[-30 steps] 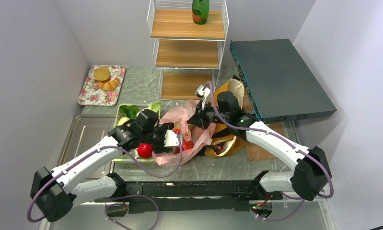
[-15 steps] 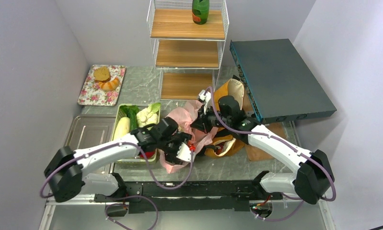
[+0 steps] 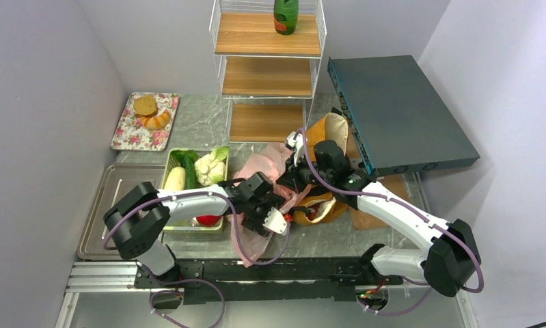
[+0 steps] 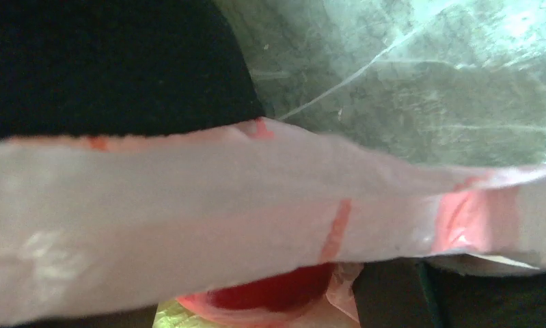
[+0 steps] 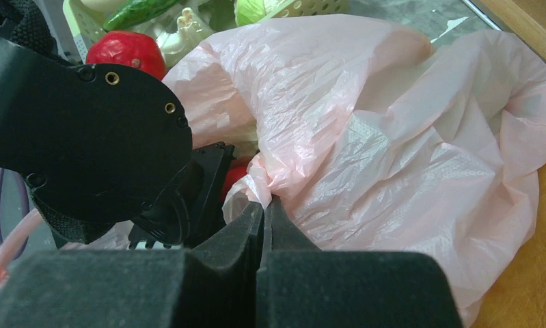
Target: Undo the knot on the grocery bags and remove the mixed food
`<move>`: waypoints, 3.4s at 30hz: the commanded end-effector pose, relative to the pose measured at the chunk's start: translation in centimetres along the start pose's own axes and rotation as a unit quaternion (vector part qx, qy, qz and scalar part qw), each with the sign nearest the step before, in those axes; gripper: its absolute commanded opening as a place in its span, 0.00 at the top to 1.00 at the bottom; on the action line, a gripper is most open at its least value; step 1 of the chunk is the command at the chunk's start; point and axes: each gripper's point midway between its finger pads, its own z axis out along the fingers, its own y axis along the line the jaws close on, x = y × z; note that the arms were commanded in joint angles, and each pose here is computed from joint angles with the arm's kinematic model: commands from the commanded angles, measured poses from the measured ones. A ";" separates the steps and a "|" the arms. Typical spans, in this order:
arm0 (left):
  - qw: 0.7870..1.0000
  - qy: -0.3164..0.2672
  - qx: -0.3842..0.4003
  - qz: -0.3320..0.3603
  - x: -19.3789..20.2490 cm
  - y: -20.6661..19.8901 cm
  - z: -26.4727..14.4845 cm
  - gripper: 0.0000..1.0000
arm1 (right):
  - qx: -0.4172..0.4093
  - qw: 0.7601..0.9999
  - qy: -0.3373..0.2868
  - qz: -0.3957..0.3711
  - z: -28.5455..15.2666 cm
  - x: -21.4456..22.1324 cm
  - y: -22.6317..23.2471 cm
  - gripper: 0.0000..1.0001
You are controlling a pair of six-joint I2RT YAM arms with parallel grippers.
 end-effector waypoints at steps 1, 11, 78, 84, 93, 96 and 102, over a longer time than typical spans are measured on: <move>0.999 0.029 0.012 -0.001 1.0 -0.5 -0.2 0.21 | 0.008 1.000 -0.019 -0.016 -0.3 -1.4 -0.2 1.00; 0.980 -0.117 -0.156 -0.039 -6.6 4.4 -12.7 0.61 | 0.010 1.000 -0.010 -0.024 0.0 -0.5 -0.6 1.00; 0.790 0.010 -0.266 -0.551 12.9 3.1 -25.2 0.01 | 0.025 0.982 -0.046 -0.180 -4.7 -8.2 -5.3 1.00; 0.770 0.000 -0.166 -0.616 13.9 1.7 -20.1 0.01 | 0.035 0.984 -0.049 -0.170 -4.6 -8.5 -5.6 1.00; 0.763 0.037 -0.127 -0.632 14.4 -0.1 -15.7 0.01 | 0.038 0.985 -0.044 -0.162 -4.4 -7.8 -5.8 1.00; 0.757 0.050 -0.151 -0.634 15.0 0.6 -17.2 0.18 | 0.040 0.985 -0.043 -0.163 -4.4 -7.9 -5.9 1.00; 0.740 0.021 -0.237 -0.630 14.7 2.3 -25.1 0.50 | 0.034 0.986 -0.042 -0.161 -3.9 -7.8 -6.0 1.00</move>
